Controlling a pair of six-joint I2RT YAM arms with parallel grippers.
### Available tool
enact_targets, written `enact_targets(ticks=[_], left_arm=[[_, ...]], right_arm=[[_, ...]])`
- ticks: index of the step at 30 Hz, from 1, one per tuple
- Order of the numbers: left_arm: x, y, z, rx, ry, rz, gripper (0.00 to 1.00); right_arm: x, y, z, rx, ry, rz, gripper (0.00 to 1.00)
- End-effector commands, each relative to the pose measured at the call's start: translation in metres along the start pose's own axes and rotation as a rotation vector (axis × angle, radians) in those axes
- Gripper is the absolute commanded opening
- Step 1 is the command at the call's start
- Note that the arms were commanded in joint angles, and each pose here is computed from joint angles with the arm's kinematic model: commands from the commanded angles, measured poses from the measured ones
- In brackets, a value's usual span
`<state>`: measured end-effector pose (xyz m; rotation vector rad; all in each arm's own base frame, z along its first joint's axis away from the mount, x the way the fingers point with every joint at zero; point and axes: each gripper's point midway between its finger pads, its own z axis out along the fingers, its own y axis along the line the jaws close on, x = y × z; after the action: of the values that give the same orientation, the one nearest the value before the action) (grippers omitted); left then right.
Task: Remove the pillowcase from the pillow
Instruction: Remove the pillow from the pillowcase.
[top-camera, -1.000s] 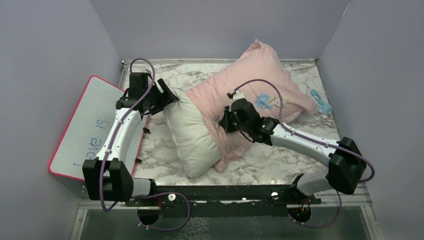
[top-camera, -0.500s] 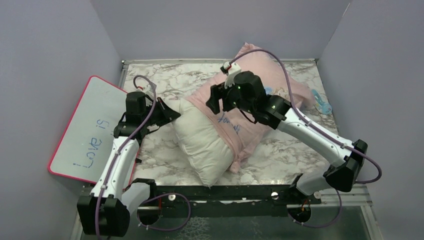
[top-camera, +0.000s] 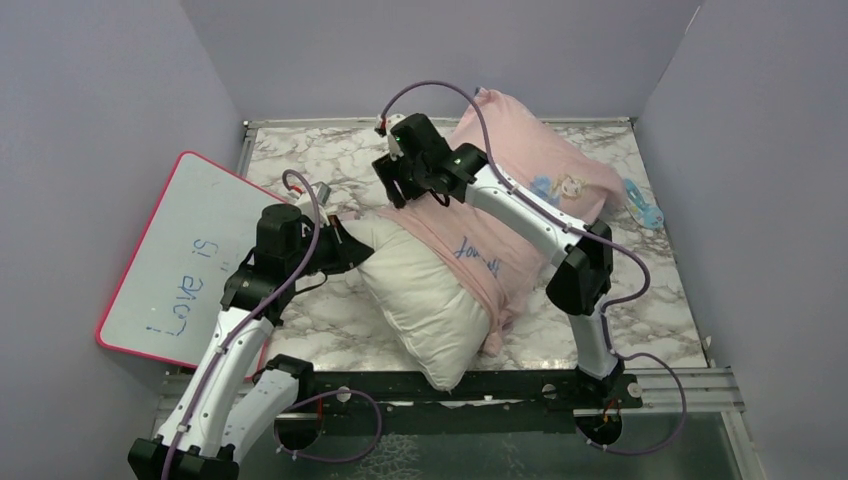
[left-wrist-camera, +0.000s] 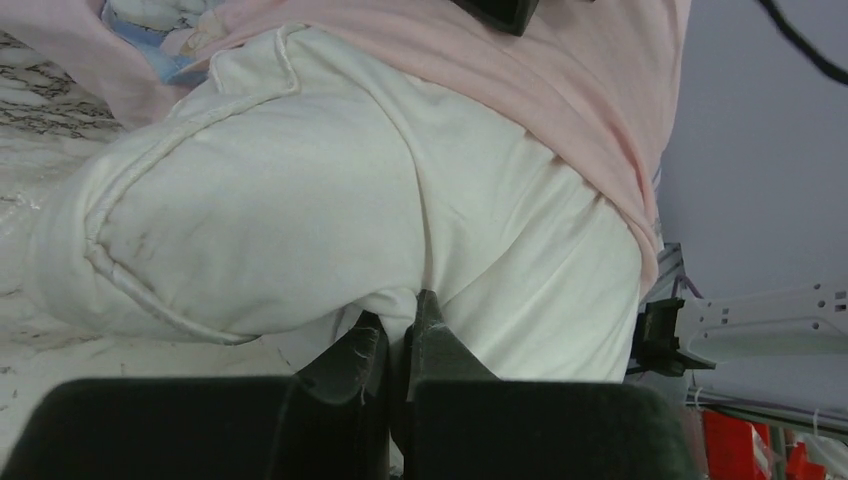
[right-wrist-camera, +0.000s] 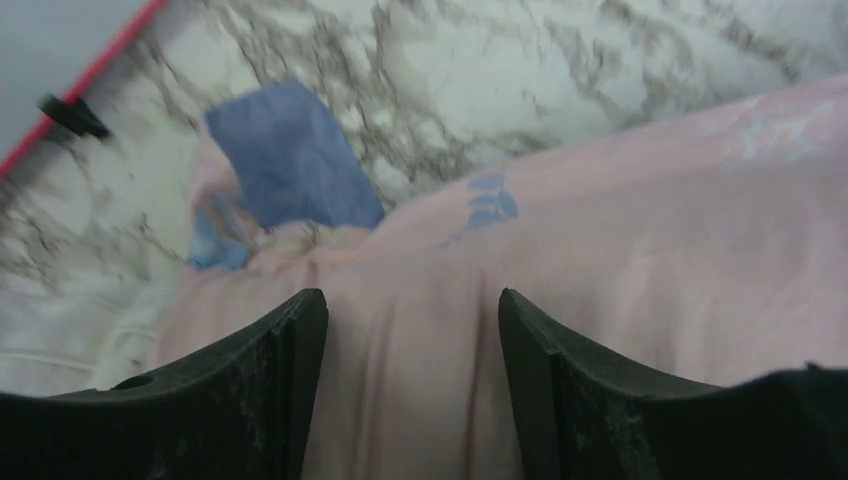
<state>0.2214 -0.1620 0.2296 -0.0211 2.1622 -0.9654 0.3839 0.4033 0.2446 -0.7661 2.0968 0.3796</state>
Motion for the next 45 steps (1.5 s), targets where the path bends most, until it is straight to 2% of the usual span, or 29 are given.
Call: enact_targets(ticks=[1,3,5,7,9,10,20,27,31,37,39,43,45], left_arm=[[-0.004,-0.007,-0.009,0.012,-0.029,0.047,0.0],[-0.005,-0.003,-0.008,-0.007,-0.035,0.036,0.0],[-0.007,-0.001,-0.007,-0.017,-0.042,0.035,0.0],[-0.012,0.0,-0.009,-0.037,-0.06,0.043,0.0],[-0.019,0.005,-0.012,-0.082,-0.095,0.044,0.0],[-0.022,0.009,-0.015,-0.111,-0.117,0.037,0.0],[-0.044,0.054,-0.042,-0.423,-0.236,0.015,0.0],[-0.083,0.069,-0.049,-0.592,-0.294,0.036,0.0],[-0.108,0.067,-0.048,-0.591,-0.315,0.035,0.0],[-0.129,0.095,-0.058,-0.64,-0.321,-0.05,0.0],[-0.13,0.097,-0.056,-0.624,-0.309,-0.066,0.0],[-0.129,0.079,-0.037,-0.475,-0.279,-0.035,0.0],[-0.127,0.077,-0.029,-0.439,-0.259,-0.03,0.0]], right_arm=[[0.06,-0.011,-0.008,0.025,0.207,-0.06,0.59],[0.068,-0.024,-0.009,0.09,0.206,-0.075,0.5],[0.063,-0.042,-0.012,0.177,0.186,-0.086,0.35],[0.047,-0.062,-0.018,0.25,0.15,-0.076,0.15],[0.031,-0.082,-0.023,0.29,0.115,-0.047,0.02],[0.024,-0.094,-0.027,0.313,0.094,-0.028,0.01],[-0.013,-0.196,-0.079,0.448,-0.072,0.221,0.01],[-0.018,-0.219,-0.105,0.481,-0.141,0.302,0.01],[-0.011,-0.235,-0.114,0.533,-0.139,0.328,0.01],[0.014,-0.276,-0.134,0.659,-0.112,0.407,0.01],[0.018,-0.274,-0.136,0.625,-0.106,0.42,0.01],[0.015,-0.231,-0.127,0.367,-0.128,0.406,0.01],[0.018,-0.222,-0.128,0.33,-0.132,0.43,0.01]])
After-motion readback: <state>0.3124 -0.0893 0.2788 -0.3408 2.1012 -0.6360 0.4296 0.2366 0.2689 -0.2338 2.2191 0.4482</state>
